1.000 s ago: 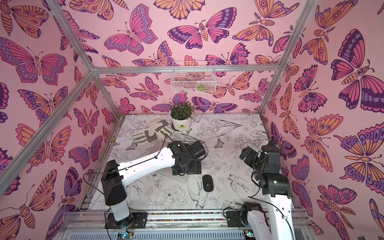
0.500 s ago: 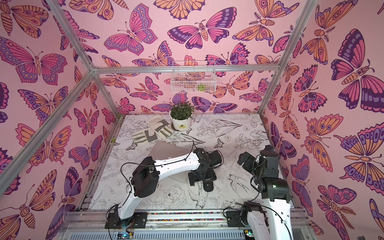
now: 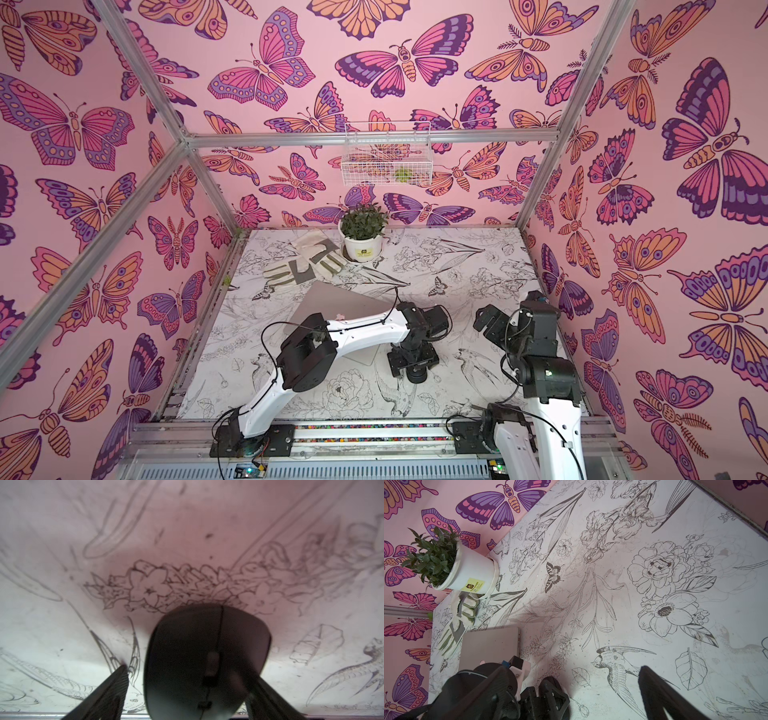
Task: Insert the wireless mouse receiver into the laptop
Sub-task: Pick up the mouse from the center of the board.
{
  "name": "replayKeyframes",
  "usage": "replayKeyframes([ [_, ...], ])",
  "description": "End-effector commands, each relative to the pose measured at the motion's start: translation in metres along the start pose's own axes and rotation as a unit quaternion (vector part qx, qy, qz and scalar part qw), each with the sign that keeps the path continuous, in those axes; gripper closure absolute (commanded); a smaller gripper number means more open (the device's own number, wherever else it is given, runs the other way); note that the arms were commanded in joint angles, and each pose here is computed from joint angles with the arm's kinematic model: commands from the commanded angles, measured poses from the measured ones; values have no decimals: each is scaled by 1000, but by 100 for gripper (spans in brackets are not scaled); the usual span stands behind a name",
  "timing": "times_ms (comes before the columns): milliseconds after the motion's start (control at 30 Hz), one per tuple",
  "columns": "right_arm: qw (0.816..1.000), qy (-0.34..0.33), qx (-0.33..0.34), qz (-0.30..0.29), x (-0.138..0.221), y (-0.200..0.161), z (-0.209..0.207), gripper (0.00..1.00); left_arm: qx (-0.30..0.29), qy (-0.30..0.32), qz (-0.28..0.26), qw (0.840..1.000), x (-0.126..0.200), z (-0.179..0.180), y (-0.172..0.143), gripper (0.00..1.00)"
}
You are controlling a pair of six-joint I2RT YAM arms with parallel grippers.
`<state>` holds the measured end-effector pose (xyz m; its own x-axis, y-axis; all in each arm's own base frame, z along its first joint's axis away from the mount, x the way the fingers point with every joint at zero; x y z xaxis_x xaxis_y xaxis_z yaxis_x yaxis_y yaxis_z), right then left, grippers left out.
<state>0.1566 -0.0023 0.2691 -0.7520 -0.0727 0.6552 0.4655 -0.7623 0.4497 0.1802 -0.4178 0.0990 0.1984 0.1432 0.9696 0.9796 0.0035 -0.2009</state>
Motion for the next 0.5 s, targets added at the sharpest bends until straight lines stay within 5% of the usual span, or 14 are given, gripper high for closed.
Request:
replayKeyframes([
  [0, 1000, 9, 9, 4, 5, -1, 3, 1, -13, 21, -1, 1000, -13, 1, 4, 24],
  [267, 1000, 11, 13, 9, 4, -3, 1, 1, -68, 27, -23, 997, -11, 0, 9, 57],
  [467, 999, 21, 17, 29, 5, -5, 5, 1, -224, 26, -94, 970, 25, -4, 12, 65],
])
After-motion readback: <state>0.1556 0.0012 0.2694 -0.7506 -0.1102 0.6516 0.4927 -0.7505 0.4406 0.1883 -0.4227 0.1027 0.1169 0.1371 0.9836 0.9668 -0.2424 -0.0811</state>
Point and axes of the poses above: each gripper's point midway between its finger pads, its own x axis back along the fingers, its own z axis along the line the jaws close on, y = z × x, the point moved 8 cm from there along x, back along the fingers, and after that the axes turned 13 degrees about -x, right-handed, at the moved point
